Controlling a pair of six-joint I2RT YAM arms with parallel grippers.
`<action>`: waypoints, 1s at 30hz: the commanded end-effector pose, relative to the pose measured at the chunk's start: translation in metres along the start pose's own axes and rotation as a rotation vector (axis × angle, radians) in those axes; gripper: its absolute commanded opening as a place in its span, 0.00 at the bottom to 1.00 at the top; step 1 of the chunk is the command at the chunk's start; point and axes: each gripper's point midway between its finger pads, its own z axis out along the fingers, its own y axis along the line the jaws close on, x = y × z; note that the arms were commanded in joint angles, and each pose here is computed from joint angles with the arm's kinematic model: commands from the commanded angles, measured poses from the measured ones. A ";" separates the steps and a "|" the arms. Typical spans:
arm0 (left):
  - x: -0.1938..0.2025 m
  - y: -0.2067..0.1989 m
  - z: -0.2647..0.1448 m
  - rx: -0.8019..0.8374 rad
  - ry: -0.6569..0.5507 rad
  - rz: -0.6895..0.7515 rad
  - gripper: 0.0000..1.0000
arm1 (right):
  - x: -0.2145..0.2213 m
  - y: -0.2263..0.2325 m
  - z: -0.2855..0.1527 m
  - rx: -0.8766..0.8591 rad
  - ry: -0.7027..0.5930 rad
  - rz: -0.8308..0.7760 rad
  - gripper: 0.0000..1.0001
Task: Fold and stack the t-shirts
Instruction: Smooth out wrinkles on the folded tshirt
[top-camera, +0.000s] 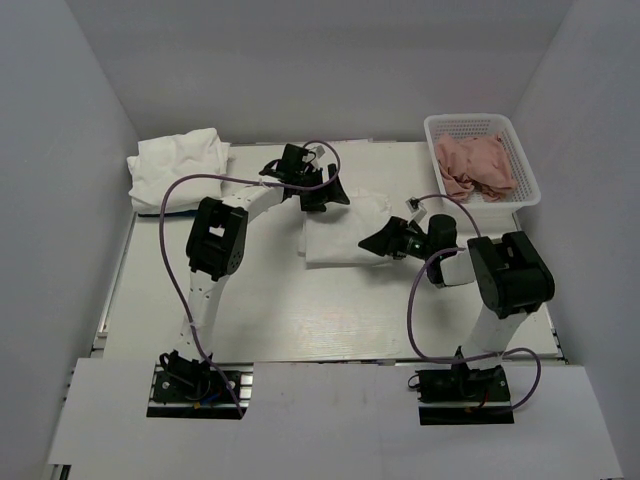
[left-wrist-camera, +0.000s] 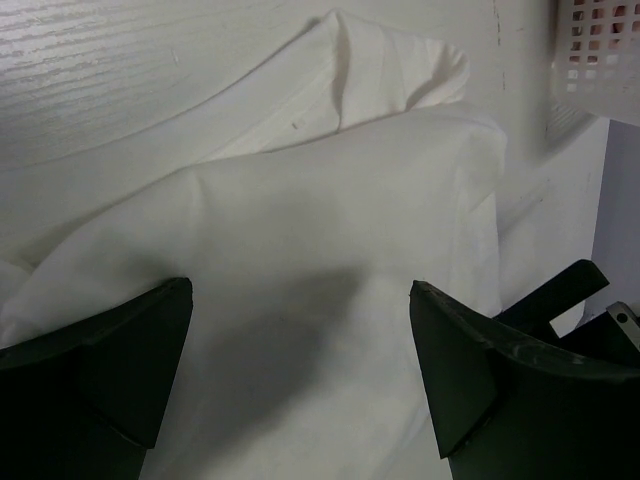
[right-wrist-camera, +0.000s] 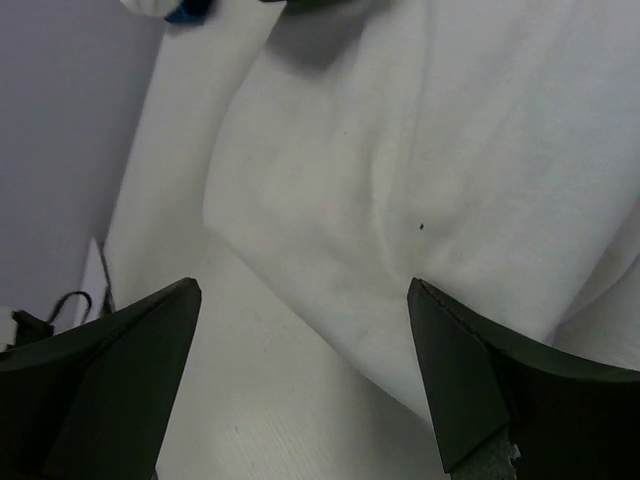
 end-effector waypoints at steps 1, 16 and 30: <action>0.002 0.005 -0.001 -0.017 0.009 0.002 1.00 | 0.009 -0.002 -0.008 -0.088 -0.056 0.119 0.90; -0.062 -0.053 -0.068 -0.024 -0.168 0.154 1.00 | -0.053 0.041 -0.029 -0.077 -0.139 -0.191 0.90; 0.035 0.003 -0.094 -0.217 0.041 0.121 1.00 | -0.134 0.060 -0.112 0.392 -0.338 -0.512 0.90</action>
